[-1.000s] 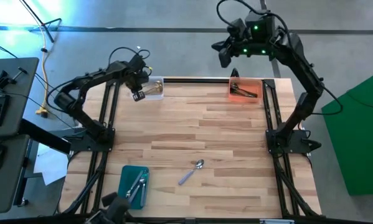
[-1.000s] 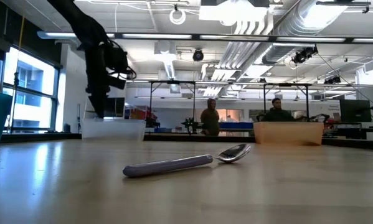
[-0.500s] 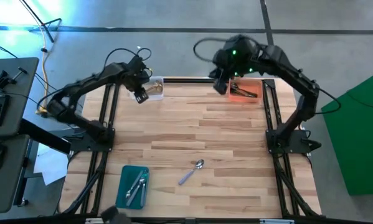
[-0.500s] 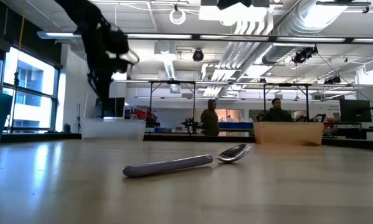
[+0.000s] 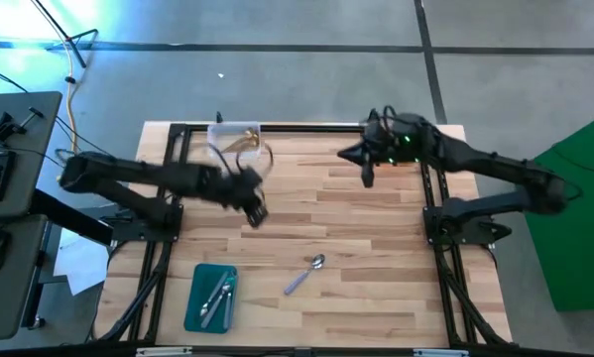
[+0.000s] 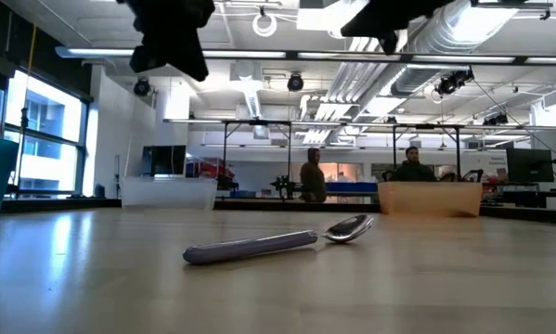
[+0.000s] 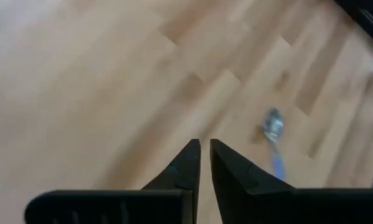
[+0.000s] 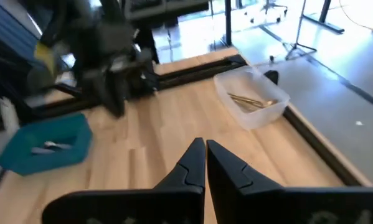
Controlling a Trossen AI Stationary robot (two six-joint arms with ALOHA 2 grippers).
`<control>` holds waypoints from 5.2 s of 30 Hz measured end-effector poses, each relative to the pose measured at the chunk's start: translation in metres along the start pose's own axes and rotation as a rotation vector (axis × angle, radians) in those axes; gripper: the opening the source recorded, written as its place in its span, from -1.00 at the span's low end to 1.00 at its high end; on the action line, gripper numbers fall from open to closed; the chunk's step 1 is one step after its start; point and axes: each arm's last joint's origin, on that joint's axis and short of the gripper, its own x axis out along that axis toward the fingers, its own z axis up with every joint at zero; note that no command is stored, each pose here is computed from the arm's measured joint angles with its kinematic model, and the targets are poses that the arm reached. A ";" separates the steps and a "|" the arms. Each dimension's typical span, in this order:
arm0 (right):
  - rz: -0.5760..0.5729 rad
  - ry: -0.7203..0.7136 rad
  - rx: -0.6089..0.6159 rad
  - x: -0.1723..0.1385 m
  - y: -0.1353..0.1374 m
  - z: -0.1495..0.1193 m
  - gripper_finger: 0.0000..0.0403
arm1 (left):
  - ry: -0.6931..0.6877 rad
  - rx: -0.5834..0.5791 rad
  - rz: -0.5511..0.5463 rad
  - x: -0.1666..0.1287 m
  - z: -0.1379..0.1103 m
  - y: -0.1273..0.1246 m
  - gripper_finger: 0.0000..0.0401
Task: Sort silverware by color (type)
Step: Put the purple spoon into the blue bin
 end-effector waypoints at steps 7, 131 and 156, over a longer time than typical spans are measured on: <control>0.036 -0.065 0.084 -0.025 0.008 -0.036 -1.00 | 0.077 -0.022 -0.019 0.044 -0.056 -0.083 -0.88; -0.061 -0.281 -0.044 -0.122 0.020 -0.038 -1.00 | 0.463 -0.517 0.176 0.053 -0.086 -0.149 -0.90; -0.085 -0.284 -0.041 -0.122 0.020 -0.038 -1.00 | 0.499 -0.508 0.449 0.021 -0.193 -0.107 -0.90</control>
